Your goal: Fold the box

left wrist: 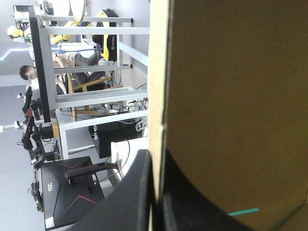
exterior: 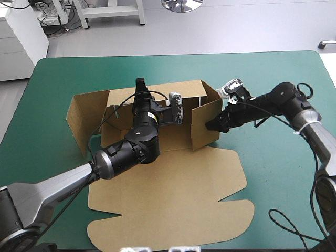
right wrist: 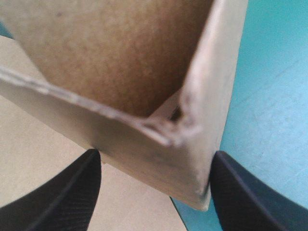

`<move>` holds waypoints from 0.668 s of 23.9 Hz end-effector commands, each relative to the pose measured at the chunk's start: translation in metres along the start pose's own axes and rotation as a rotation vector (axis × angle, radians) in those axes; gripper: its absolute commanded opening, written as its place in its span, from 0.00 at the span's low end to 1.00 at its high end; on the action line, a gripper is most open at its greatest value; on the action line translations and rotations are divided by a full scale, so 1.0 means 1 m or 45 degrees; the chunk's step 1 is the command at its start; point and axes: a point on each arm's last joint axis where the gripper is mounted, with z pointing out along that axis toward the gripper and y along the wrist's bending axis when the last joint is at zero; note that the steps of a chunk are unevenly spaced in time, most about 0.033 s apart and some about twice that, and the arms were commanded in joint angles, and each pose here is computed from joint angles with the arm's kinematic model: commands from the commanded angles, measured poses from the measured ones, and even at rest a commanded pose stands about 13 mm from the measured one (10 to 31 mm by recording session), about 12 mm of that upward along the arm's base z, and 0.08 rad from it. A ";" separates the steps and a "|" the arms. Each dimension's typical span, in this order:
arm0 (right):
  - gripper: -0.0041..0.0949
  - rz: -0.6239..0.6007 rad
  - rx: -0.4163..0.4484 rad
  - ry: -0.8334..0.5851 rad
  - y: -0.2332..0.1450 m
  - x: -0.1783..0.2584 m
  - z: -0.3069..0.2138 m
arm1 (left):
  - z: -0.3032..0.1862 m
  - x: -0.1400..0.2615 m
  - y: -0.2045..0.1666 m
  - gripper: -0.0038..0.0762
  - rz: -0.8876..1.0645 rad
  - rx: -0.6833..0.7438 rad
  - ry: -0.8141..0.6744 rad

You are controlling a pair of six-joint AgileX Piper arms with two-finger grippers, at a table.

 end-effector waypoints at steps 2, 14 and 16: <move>0.64 -0.071 0.162 -0.200 0.032 -0.013 -0.011 | -0.012 0.002 0.020 0.04 -0.045 -0.090 -0.044; 0.63 0.014 0.227 -0.274 0.044 -0.019 0.001 | -0.012 0.002 0.020 0.04 -0.045 -0.090 -0.044; 0.57 0.037 0.239 -0.292 0.043 -0.021 0.001 | -0.012 0.002 0.020 0.04 -0.045 -0.090 -0.044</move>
